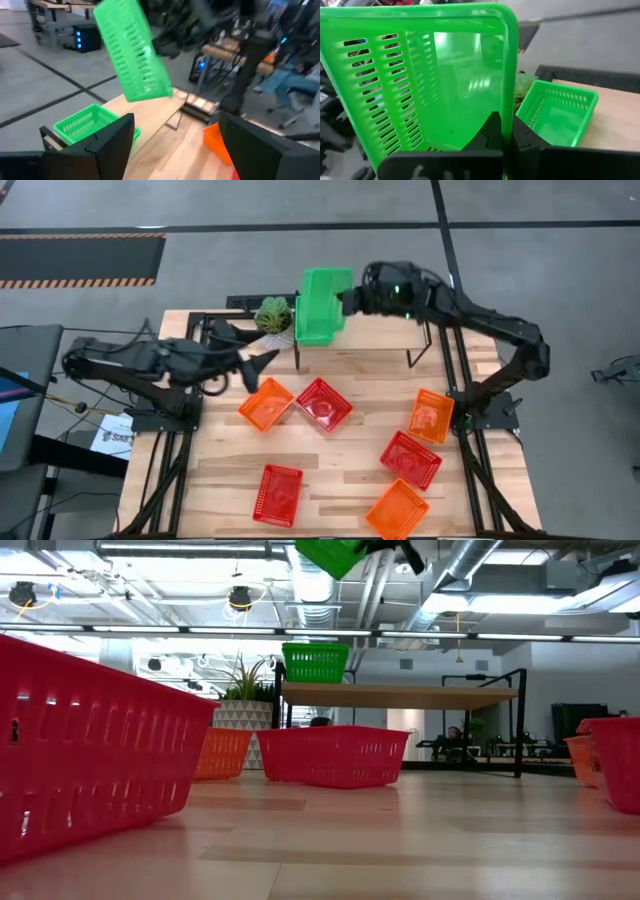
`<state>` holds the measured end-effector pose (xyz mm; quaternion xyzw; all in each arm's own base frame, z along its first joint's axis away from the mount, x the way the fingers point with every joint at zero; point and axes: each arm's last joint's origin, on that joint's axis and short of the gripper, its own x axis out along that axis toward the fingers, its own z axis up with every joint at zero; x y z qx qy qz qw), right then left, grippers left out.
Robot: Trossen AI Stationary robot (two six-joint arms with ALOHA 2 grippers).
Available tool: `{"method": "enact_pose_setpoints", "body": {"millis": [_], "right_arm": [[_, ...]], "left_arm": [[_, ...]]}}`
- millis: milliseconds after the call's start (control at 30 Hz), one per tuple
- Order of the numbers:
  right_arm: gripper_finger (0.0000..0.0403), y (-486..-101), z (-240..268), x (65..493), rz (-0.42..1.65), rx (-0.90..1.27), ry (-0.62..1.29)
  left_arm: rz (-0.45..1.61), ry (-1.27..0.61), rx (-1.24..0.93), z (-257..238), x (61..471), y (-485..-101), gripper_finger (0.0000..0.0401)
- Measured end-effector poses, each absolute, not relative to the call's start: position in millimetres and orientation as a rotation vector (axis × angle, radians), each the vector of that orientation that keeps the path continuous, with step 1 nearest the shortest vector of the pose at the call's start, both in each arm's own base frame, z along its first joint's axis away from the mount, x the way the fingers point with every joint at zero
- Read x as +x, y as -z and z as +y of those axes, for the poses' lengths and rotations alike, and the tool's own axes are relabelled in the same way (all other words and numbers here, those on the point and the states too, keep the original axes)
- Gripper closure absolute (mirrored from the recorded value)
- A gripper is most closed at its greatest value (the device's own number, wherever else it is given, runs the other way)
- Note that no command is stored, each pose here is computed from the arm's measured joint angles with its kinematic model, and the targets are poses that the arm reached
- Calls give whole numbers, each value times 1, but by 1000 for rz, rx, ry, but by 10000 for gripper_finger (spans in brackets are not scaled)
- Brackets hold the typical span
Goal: Stack baskets on shelf by color
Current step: Stack the green bin on top of the green bins on the shelf
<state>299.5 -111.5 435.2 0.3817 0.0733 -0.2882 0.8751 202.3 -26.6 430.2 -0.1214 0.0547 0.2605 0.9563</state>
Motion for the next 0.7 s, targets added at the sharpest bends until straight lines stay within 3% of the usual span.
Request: {"method": "enact_pose_setpoints", "body": {"millis": [267,700], "right_arm": [[400,-416,-161,307,269,957,564],[400,-394,-180,347,567,1041,620]], "left_arm": [[66,-480,-304,-26,172,-442,127],[113,-478,-368,-29,167,-436,127]]}}
